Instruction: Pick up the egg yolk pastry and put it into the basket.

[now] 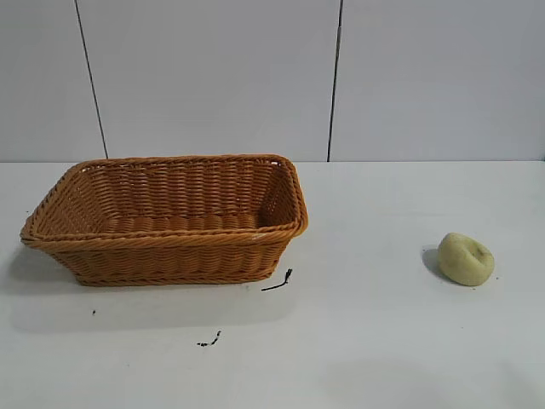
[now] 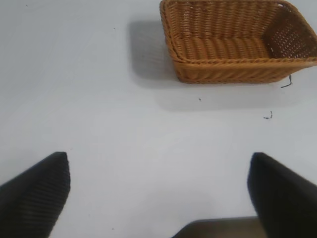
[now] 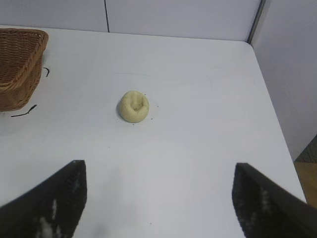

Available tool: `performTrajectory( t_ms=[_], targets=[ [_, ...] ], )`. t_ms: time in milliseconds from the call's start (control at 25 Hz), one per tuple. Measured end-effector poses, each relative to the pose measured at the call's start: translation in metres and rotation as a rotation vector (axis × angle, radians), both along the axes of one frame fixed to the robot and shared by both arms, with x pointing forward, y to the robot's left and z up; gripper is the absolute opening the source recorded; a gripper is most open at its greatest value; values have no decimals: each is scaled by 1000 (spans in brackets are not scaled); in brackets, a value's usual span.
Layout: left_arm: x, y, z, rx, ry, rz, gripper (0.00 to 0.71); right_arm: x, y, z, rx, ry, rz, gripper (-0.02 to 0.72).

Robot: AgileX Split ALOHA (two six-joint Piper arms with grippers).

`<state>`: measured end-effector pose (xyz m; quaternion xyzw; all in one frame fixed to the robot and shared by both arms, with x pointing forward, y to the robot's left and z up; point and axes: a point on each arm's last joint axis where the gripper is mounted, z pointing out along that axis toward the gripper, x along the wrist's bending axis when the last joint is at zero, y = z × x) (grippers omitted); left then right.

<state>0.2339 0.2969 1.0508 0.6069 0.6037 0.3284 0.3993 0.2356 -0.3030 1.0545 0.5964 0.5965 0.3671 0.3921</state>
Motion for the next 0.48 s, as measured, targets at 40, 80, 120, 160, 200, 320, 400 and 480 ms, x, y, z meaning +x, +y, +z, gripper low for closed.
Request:
performTrajectory(
  t_ms=[40, 80, 120, 160, 200, 320, 400, 480],
  targets=[
    [0, 0, 0, 0, 0, 0, 695, 2, 0, 0, 0, 13, 0, 614],
    [0, 0, 0, 0, 0, 0, 695, 5, 0, 3, -1, 39, 0, 638],
    [0, 0, 0, 0, 0, 0, 695, 11, 0, 6, -1, 77, -1, 660],
    [0, 0, 0, 0, 0, 0, 695, 19, 0, 9, -2, 125, -1, 673],
    [0, 0, 0, 0, 0, 0, 695, 28, 1, 12, -3, 170, -1, 681],
    [0, 0, 0, 0, 0, 0, 695, 64, 1, 21, -6, 334, -1, 689],
    [0, 0, 0, 0, 0, 0, 695, 95, 2, 25, -9, 423, 0, 689],
    [0, 0, 0, 0, 0, 0, 695, 127, 3, 27, -10, 494, 2, 689]
  ],
)
